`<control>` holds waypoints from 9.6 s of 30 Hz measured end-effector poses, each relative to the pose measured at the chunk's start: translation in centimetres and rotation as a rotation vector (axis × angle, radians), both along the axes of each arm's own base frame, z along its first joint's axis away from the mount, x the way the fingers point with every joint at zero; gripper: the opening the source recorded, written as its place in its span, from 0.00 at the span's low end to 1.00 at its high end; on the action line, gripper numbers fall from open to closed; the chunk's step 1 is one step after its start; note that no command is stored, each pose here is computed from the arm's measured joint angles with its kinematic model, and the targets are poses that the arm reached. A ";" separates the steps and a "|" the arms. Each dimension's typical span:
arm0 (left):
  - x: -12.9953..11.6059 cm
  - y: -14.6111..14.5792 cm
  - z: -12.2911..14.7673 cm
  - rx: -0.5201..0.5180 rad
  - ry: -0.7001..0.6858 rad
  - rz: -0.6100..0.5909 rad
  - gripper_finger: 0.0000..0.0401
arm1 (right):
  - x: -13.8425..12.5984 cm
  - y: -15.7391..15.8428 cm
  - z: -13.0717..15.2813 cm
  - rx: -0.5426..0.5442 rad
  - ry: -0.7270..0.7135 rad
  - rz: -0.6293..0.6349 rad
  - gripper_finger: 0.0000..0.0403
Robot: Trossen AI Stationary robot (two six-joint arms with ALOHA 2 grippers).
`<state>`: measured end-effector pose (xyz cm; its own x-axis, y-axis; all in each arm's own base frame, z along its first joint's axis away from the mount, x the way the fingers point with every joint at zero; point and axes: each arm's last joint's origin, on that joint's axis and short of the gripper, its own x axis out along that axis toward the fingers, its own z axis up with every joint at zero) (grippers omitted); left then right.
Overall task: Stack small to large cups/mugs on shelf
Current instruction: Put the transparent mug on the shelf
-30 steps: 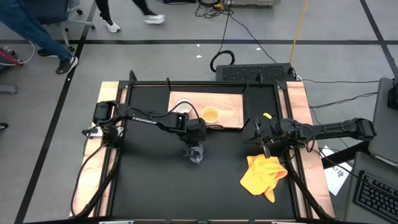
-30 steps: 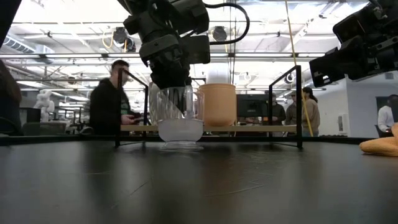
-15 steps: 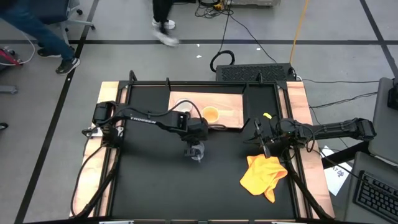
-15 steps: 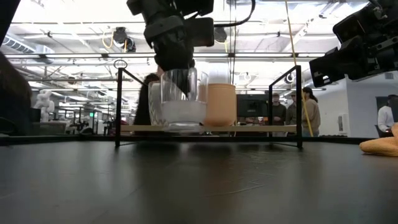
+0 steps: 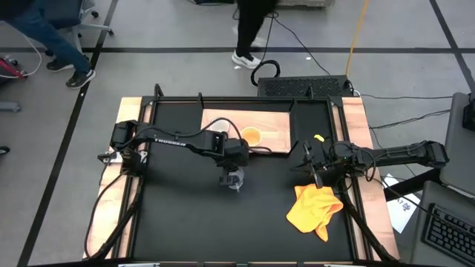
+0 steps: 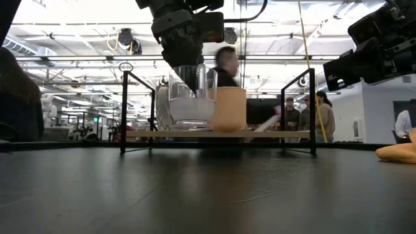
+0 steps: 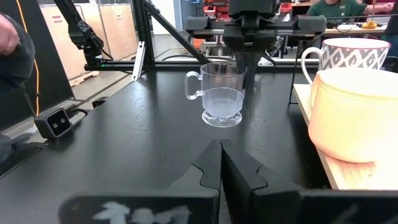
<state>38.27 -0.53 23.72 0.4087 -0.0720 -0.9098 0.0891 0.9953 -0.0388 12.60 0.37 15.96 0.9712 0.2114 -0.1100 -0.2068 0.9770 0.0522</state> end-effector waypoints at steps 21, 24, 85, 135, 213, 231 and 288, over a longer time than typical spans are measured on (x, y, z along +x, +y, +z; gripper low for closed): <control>-1.4 0.1 3.0 0.035 -0.071 0.029 0.00 | 0.0 0.0 0.1 0.000 -0.008 0.000 0.00; -2.1 0.2 4.3 0.035 -0.107 0.030 0.00 | 0.0 0.0 0.1 0.000 -0.014 0.000 0.00; 5.6 1.3 7.6 0.023 -0.139 -0.038 0.00 | 0.1 0.0 0.1 0.014 -0.004 -0.002 0.00; 11.0 -2.0 -0.3 0.058 0.001 -0.130 0.00 | 0.0 0.0 -0.2 0.015 0.023 -0.002 0.00; 12.4 -2.8 -6.1 0.027 -0.029 -0.071 0.05 | 0.0 0.0 -0.3 0.041 0.039 -0.005 0.00; 12.4 -3.3 -6.2 0.023 -0.036 -0.078 0.17 | 0.0 0.0 -0.3 0.041 0.043 -0.005 0.00; 12.1 -4.3 -2.9 0.010 -0.007 -0.043 0.37 | 0.0 0.0 -0.5 0.042 0.062 -0.005 0.00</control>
